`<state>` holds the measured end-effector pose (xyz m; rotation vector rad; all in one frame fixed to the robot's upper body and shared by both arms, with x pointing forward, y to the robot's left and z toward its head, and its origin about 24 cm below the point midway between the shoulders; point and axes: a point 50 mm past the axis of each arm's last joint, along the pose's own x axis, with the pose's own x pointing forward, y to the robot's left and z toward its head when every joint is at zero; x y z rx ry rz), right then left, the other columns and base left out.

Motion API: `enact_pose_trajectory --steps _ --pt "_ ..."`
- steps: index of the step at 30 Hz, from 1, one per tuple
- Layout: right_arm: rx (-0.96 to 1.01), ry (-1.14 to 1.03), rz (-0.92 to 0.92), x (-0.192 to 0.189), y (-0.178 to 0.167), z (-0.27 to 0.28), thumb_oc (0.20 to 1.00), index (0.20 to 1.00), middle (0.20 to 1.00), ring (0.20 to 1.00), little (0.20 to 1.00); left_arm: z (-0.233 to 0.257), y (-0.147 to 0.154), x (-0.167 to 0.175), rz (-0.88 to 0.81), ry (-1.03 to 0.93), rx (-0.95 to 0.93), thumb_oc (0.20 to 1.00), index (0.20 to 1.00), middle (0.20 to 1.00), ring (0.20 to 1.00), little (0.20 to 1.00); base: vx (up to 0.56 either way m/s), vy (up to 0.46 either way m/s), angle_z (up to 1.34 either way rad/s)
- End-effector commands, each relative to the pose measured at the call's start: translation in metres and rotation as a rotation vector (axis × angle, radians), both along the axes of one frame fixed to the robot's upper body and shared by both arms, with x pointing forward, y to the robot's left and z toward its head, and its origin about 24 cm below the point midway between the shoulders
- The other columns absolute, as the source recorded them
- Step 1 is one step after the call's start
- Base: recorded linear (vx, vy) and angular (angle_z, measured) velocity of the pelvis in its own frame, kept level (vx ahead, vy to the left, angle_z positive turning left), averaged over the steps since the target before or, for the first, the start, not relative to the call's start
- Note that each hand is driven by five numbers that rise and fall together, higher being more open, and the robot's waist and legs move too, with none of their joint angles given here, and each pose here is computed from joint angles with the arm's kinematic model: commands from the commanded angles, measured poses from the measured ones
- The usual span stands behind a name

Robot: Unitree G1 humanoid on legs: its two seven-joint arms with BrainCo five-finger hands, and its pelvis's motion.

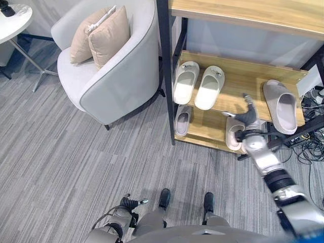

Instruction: Arrange the slippers neatly on the shoe rack.

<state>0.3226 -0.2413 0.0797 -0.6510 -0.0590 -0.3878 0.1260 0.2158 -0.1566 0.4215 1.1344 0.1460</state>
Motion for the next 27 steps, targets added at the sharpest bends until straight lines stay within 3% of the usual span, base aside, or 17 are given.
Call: enact_pose_trajectory --steps 1,11,13,20,23,25,27 --pt "-0.016 -0.113 0.041 0.007 0.011 0.021 1.000 1.000 1.000 1.000 1.000 0.000 0.008 -0.003 -0.071 0.052 0.035 1.000 1.000 1.000 1.000 1.000 0.01 -0.047 -0.16" --pt "-0.024 -0.055 0.225 -0.042 -0.006 0.006 1.000 1.000 1.000 1.000 1.000 -0.005 0.006 -0.017 -0.131 0.082 -0.022 1.000 1.000 1.000 1.000 1.000 0.04 0.006 -0.10" --pt "-0.037 -0.043 0.302 -0.050 -0.001 0.006 1.000 1.000 1.000 1.000 1.000 -0.008 0.002 -0.027 -0.186 0.115 -0.036 1.000 1.000 1.000 1.000 1.000 0.10 0.062 -0.49" --pt "-0.071 -0.054 0.574 -0.049 0.024 0.028 1.000 1.000 1.000 1.000 1.000 -0.012 0.013 -0.062 -0.148 0.190 -0.068 1.000 1.000 1.000 1.000 1.000 0.03 -0.193 -1.10" --pt "-0.110 -0.054 0.604 -0.049 0.024 0.033 1.000 1.000 1.000 1.000 1.000 -0.011 0.011 -0.054 -0.128 0.142 -0.078 1.000 1.000 1.000 1.000 1.000 0.09 -0.299 0.14" --pt "-0.107 -0.099 0.621 -0.047 0.030 0.039 1.000 1.000 1.000 1.000 1.000 -0.013 -0.024 -0.040 -0.219 0.094 -0.127 1.000 1.000 1.000 1.000 1.000 0.02 -0.373 0.40" --pt "-0.114 -0.114 0.622 -0.050 0.032 0.041 1.000 1.000 1.000 1.000 1.000 -0.012 -0.025 -0.033 -0.216 0.069 -0.127 1.000 1.000 1.000 1.000 1.000 -0.01 -0.323 0.77"
